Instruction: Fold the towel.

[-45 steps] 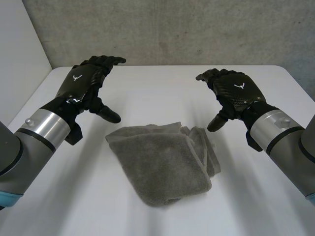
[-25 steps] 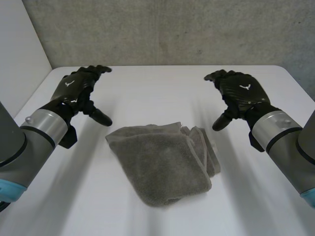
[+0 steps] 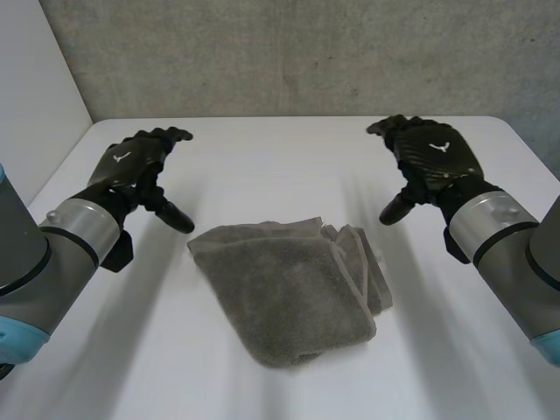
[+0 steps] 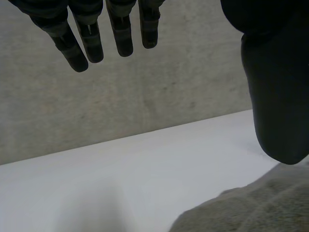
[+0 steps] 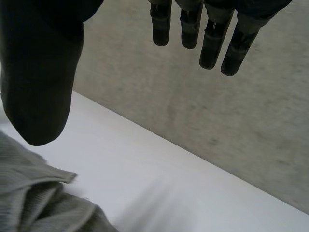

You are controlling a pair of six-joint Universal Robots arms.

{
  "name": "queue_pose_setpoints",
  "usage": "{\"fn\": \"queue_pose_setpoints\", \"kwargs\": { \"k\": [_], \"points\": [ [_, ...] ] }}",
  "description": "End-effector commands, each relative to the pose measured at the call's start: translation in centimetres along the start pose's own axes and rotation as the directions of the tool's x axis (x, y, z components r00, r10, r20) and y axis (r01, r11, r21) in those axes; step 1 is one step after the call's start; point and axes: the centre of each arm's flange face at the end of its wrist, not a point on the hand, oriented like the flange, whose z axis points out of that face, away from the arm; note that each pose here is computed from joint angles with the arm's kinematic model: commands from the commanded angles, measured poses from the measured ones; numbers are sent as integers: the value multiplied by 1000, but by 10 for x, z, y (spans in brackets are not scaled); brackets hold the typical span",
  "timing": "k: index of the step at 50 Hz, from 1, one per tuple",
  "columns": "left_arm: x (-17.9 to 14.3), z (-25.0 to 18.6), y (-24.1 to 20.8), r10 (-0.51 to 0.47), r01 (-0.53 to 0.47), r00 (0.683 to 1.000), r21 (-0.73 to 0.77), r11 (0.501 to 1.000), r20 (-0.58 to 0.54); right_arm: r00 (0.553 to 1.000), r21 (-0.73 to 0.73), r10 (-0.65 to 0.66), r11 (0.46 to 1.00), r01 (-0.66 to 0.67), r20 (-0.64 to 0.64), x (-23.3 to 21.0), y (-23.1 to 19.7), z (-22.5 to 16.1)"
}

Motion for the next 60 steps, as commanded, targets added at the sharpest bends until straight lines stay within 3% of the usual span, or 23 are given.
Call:
{"fn": "queue_pose_setpoints", "kwargs": {
  "k": [1, 22, 26, 28, 32, 44, 60],
  "points": [
    [12, -3, 3, -2, 1, 991, -4, 1000, -135, 991, 3, 9, 1000, -10, 134, -10, 0, 0],
    [14, -6, -13, 12, -6, 990, 43, 999, -138, 995, 14, 13, 1000, -14, 99, -6, -7, 0],
    [23, -17, -67, 45, -18, 989, 187, 982, -143, 999, 21, -3, 1000, 2, 40, -2, -45, -7],
    [24, -31, -99, 46, -22, 995, 239, 971, -92, 1000, 0, 4, 1000, -4, -17, 4, -71, -16],
    [22, -43, -114, 30, -23, 999, 245, 969, -26, 999, -27, -2, 1000, 1, -47, 6, -82, -21],
    [20, -44, -88, 3, -4, 1000, 114, 993, 12, 998, -69, 5, 998, -9, -55, 5, -64, -25],
    [20, -43, -87, 4, -5, 1000, 109, 994, 11, 998, -53, 1, 999, -4, -59, 5, -62, -24]
  ]
}}
